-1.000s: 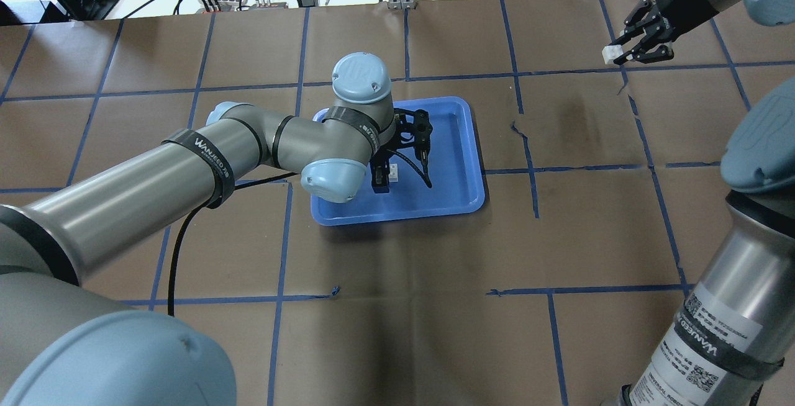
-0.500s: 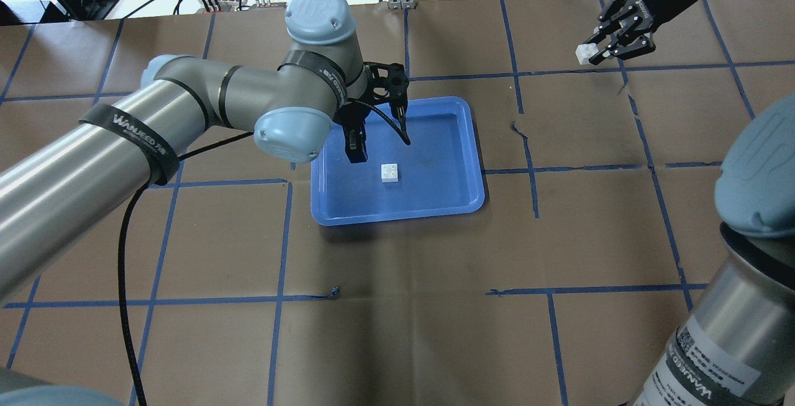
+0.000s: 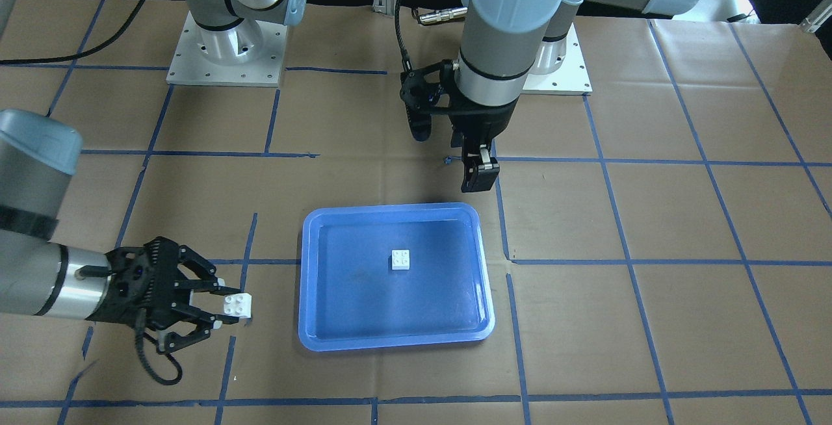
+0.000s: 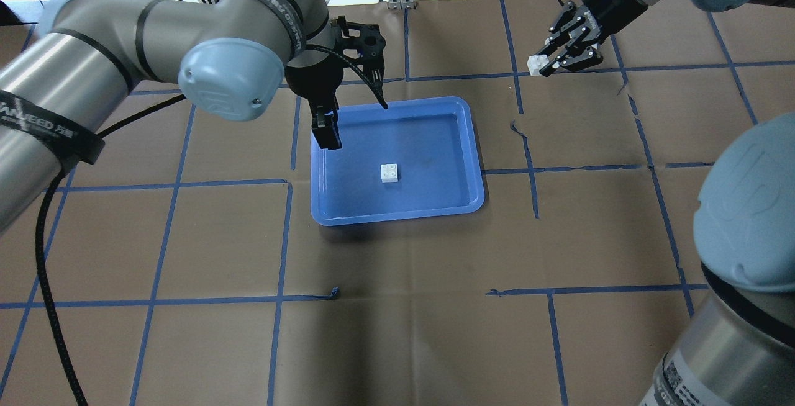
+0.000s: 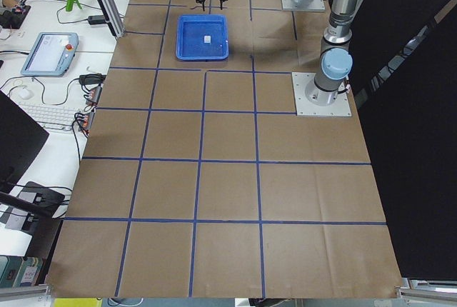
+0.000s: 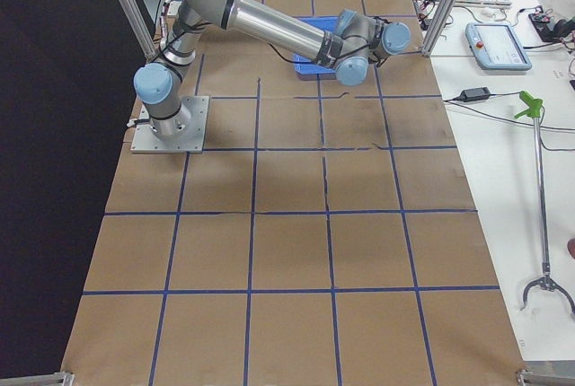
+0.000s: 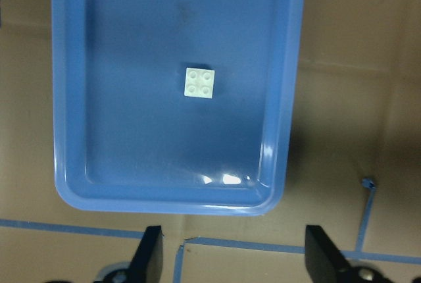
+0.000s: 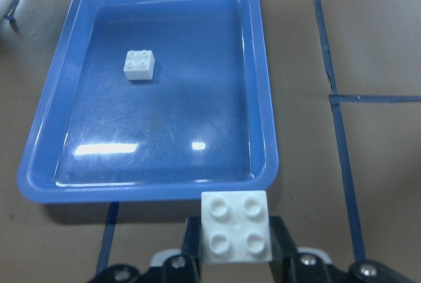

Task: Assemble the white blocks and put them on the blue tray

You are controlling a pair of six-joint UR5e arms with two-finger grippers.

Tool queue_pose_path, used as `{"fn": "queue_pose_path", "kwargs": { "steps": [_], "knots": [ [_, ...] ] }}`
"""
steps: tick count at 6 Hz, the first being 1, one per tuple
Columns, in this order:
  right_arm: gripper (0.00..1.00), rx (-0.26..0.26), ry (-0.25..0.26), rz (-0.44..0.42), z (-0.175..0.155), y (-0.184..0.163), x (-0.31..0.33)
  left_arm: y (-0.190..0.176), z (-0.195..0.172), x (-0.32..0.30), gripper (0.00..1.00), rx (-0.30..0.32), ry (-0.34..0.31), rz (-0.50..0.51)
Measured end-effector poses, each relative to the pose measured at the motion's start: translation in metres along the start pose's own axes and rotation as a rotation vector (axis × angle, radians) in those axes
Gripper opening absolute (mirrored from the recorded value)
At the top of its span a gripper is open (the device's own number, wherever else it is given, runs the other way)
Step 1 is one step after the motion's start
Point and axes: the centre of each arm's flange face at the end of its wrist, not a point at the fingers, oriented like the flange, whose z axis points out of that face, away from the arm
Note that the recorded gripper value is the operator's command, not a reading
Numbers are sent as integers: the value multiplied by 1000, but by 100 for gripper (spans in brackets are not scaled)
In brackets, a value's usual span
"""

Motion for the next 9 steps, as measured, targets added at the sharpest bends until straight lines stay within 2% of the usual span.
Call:
{"fn": "queue_pose_path", "kwargs": {
  "steps": [1, 3, 4, 5, 6, 7, 8, 9],
  "knots": [
    [26, -10, 20, 0, 40, -29, -8, 7, -18, 7, 99, -1, -29, -119],
    [26, -20, 85, 15, 118, -66, -39, 32, -23, 1, 99, -50, -78, -481],
    [26, -16, 136, 39, 145, -68, -64, 39, -24, 0, 99, -51, -92, -707],
    [26, -8, 173, 61, 161, -64, -92, 42, -26, -2, 99, -26, -114, -1007],
    [26, -3, 191, 63, 171, -59, -113, 44, -30, -7, 99, 18, -137, -1245],
    [26, 3, 204, 57, 180, -54, -124, 44, -33, -10, 99, 55, -151, -1376],
    [26, 6, 206, 55, 186, -51, -127, 47, -36, -12, 99, 70, -155, -1417],
    [26, 6, 199, 52, 193, -50, -128, 53, -39, -17, 99, 77, -152, -1403]
  ]
}}
